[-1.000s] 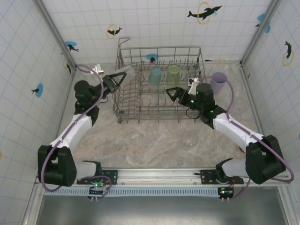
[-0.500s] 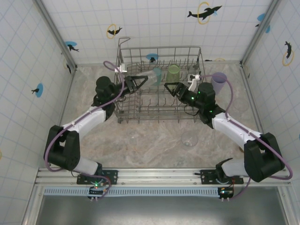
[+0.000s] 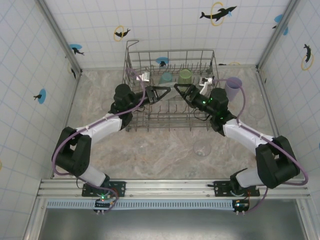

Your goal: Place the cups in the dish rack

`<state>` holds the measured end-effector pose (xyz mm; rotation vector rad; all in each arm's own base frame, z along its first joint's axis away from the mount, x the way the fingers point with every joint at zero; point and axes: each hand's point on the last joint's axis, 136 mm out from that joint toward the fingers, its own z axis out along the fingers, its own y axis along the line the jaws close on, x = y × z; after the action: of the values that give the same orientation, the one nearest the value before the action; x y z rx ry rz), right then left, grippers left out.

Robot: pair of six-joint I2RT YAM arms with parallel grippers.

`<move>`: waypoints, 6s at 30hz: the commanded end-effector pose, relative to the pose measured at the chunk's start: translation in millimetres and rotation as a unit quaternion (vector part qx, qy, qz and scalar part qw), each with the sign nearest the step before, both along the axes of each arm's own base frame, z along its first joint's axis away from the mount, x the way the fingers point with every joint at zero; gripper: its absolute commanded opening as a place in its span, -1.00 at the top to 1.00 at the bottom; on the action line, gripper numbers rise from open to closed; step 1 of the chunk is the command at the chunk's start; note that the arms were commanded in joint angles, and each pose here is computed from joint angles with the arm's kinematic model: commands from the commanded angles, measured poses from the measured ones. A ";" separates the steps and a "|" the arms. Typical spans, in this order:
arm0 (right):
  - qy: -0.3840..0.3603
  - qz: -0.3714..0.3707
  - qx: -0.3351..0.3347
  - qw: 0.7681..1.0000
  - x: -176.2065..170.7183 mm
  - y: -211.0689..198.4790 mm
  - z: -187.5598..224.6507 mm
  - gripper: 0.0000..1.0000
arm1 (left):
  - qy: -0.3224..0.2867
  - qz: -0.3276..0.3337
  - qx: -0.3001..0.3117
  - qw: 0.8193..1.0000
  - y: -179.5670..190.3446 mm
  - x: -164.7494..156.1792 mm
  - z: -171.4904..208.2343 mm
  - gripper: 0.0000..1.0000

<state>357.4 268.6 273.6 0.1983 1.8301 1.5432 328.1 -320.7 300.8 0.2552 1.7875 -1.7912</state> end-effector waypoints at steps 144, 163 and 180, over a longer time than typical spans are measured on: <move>-0.005 -0.298 -0.514 0.805 202.3 -144.1 -85.8 0.06 | -0.123 0.247 0.217 0.936 143.1 14.0 -8.0 -0.95; 0.036 -0.261 -0.541 0.799 205.4 -142.0 -133.5 -0.13 | -0.117 0.257 0.227 0.932 147.2 16.7 -13.8 -0.95; 0.063 -0.249 -0.514 0.818 217.1 -150.4 -156.3 -0.85 | -0.108 0.267 0.215 0.933 150.2 19.2 -7.0 -0.95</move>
<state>557.9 134.3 125.2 0.1701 2.2237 0.0479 349.1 -174.5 284.9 0.1374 1.8704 -0.9415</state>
